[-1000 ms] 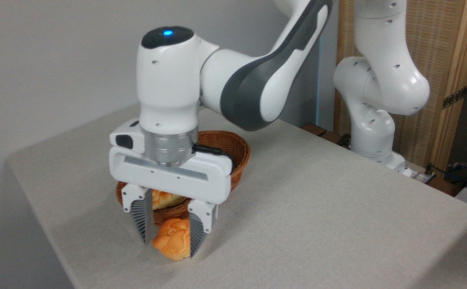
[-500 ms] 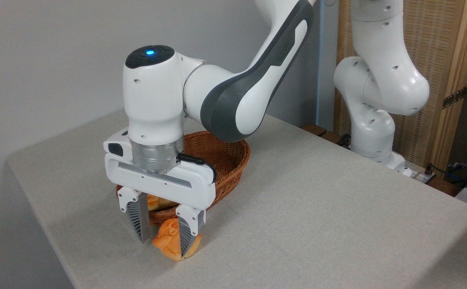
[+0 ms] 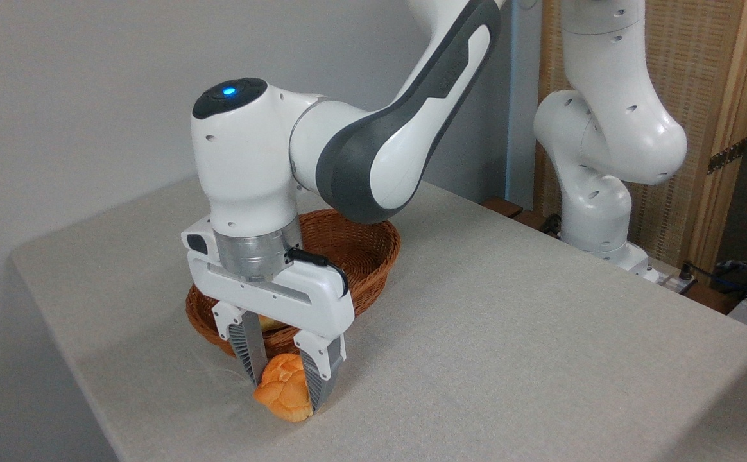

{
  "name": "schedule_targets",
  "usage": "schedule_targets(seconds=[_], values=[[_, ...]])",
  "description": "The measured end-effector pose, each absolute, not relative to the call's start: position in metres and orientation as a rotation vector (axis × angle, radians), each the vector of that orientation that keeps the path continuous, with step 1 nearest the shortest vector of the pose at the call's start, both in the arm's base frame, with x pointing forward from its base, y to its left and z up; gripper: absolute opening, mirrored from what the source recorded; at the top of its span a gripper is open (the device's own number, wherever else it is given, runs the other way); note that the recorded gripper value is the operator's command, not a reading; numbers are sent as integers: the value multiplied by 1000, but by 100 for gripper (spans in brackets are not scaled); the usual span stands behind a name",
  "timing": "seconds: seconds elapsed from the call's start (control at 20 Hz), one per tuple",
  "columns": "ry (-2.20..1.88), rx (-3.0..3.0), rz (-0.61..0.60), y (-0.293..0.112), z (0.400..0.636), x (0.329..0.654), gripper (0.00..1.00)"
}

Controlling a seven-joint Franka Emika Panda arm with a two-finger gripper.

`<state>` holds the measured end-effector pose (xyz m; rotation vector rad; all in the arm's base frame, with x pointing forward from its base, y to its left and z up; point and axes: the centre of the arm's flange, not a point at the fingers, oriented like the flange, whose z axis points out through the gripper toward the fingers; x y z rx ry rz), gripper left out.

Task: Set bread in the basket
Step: 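Close the gripper on the round golden bun, then lift the bun and carry it over the basket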

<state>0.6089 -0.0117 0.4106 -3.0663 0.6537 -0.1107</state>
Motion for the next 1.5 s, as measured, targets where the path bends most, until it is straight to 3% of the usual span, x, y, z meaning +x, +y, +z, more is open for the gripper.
schedule_targets(seconds=[0.35,1.5], values=[[671,-3062,-110,-11,411,609,34],[666,-3058,-131,-8,418,611,36]])
